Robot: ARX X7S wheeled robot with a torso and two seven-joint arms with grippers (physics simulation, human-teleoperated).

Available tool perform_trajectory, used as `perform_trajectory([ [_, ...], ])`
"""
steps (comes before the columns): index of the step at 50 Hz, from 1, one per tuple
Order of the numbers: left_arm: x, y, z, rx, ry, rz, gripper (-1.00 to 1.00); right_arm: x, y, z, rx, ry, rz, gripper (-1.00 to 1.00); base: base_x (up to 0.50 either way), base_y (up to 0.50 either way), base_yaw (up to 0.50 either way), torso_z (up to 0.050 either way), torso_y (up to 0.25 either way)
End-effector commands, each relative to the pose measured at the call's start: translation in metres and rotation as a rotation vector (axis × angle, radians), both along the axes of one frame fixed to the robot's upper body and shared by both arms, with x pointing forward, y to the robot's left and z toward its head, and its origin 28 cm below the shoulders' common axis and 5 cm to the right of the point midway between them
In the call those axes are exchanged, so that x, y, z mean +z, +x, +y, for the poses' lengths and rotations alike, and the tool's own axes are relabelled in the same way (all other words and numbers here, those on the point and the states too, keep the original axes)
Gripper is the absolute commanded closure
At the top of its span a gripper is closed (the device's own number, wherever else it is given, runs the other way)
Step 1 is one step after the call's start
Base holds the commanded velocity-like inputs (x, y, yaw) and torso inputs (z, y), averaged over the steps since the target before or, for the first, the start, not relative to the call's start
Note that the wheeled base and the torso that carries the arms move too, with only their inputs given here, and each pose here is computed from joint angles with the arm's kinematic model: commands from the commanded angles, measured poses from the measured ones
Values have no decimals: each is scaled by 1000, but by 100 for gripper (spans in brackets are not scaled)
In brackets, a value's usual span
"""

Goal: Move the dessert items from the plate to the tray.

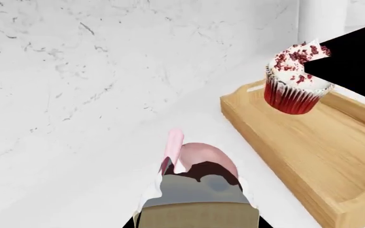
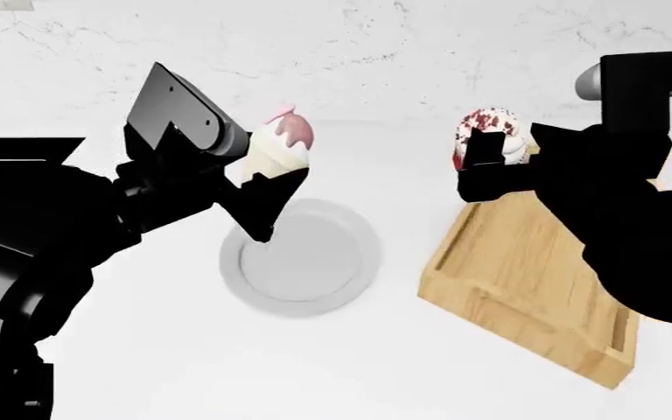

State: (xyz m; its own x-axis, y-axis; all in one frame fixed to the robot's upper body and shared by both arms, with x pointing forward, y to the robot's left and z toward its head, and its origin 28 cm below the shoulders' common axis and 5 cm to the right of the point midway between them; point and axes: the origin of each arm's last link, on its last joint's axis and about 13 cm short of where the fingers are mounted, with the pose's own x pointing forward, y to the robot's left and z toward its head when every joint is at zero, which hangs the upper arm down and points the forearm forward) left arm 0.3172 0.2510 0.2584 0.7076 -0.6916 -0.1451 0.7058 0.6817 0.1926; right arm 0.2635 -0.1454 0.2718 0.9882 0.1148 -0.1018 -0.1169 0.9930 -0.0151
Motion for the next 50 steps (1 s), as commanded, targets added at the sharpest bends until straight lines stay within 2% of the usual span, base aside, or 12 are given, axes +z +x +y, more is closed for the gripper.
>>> perform_trajectory([
  [1,0,0,-1,4,-7,1,100,2,-1,-2,-2,-1,-17,100,-1,-500,0,0,0],
  [16,1,-1,-1,5,-8,1,100,0,0,-1,5,1,-18,100,-1,-500,0,0,1],
  [27,2,-2,0,8,-14,-1,100,-2,7,-2,6,-28,12,100,0,0,0,0,0],
  [34,4,-4,1,8,-20,-7,100,-14,23,-14,-63,-48,90,100,0,0,0,0,1],
  [50,6,-2,1,10,-25,-7,100,-33,37,-23,-137,-93,182,100,0,0,0,0,0],
])
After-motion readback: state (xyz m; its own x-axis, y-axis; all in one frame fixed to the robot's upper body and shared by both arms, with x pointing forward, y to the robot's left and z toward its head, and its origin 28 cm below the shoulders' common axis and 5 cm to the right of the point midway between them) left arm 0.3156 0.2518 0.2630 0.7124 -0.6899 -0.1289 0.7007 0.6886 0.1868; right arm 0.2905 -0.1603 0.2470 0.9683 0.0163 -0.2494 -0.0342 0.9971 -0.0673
